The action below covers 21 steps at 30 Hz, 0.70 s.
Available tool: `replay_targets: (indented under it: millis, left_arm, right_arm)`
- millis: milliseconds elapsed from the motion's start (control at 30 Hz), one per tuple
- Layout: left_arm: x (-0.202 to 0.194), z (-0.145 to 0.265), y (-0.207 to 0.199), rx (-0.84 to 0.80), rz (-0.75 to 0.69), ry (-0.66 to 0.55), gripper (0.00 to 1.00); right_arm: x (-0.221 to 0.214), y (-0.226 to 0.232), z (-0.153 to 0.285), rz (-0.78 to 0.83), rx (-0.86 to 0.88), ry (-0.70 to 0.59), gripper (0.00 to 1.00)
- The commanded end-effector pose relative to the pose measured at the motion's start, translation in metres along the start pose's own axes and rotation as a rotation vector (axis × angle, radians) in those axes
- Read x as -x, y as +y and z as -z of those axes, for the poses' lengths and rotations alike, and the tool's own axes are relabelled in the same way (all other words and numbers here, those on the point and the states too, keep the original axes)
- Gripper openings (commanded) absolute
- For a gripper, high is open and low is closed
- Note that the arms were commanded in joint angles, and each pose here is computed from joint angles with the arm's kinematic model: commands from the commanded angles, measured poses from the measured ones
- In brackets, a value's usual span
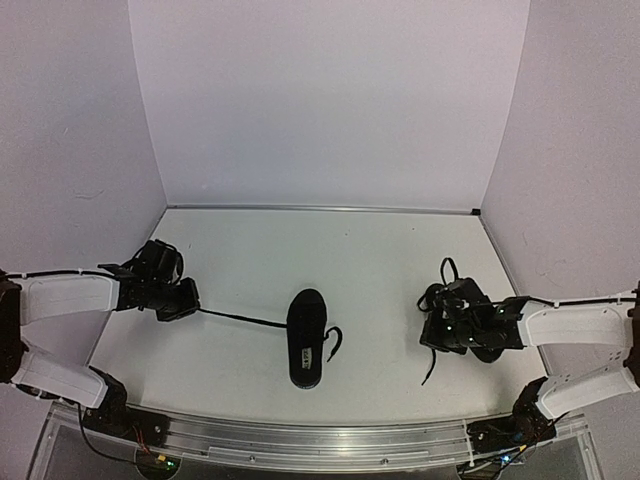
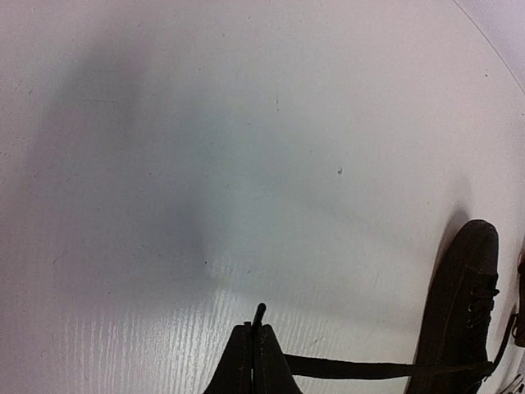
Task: Tie the shoes
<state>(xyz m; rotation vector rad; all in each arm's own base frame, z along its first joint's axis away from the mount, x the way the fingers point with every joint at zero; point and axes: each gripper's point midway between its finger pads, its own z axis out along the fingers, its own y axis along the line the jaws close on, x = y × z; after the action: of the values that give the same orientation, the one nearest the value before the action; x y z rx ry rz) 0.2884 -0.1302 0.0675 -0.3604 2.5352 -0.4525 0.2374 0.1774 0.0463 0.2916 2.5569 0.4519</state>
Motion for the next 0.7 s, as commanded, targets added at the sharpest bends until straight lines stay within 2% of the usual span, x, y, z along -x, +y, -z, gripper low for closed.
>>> replay_targets:
  millis: [0, 133, 200, 233, 433, 533, 667]
  left_arm:
    - [0.004, -0.005, 0.006, 0.012, 0.010, -0.013, 0.00]
    - [-0.001, -0.008, -0.020, -0.125, -0.027, 0.030, 0.00]
    - [-0.001, -0.008, -0.028, -0.163, -0.042, 0.033, 0.00]
    - [-0.001, -0.008, -0.031, -0.180, -0.051, 0.035, 0.00]
    - [0.002, -0.005, -0.039, -0.212, -0.077, 0.032, 0.00]
    - [0.001, -0.007, -0.040, -0.218, -0.079, 0.039, 0.00]
    - [0.000, -0.009, -0.041, -0.226, -0.077, 0.043, 0.00]
  right_arm:
    - [0.000, -0.015, -0.006, -0.008, -0.066, -0.017, 0.00]
    - [0.000, 0.042, -0.006, 0.104, 0.198, 0.021, 0.01]
    - [0.001, 0.069, -0.004, 0.160, 0.296, 0.052, 0.09]
    - [-0.001, 0.075, -0.009, 0.187, 0.304, 0.073, 0.17]
    - [-0.016, 0.117, -0.028, 0.338, 0.349, 0.174, 0.38]
    - [-0.031, 0.134, -0.040, 0.437, 0.299, 0.215, 0.44]
    - [-0.043, 0.149, -0.055, 0.532, 0.234, 0.250, 0.46]
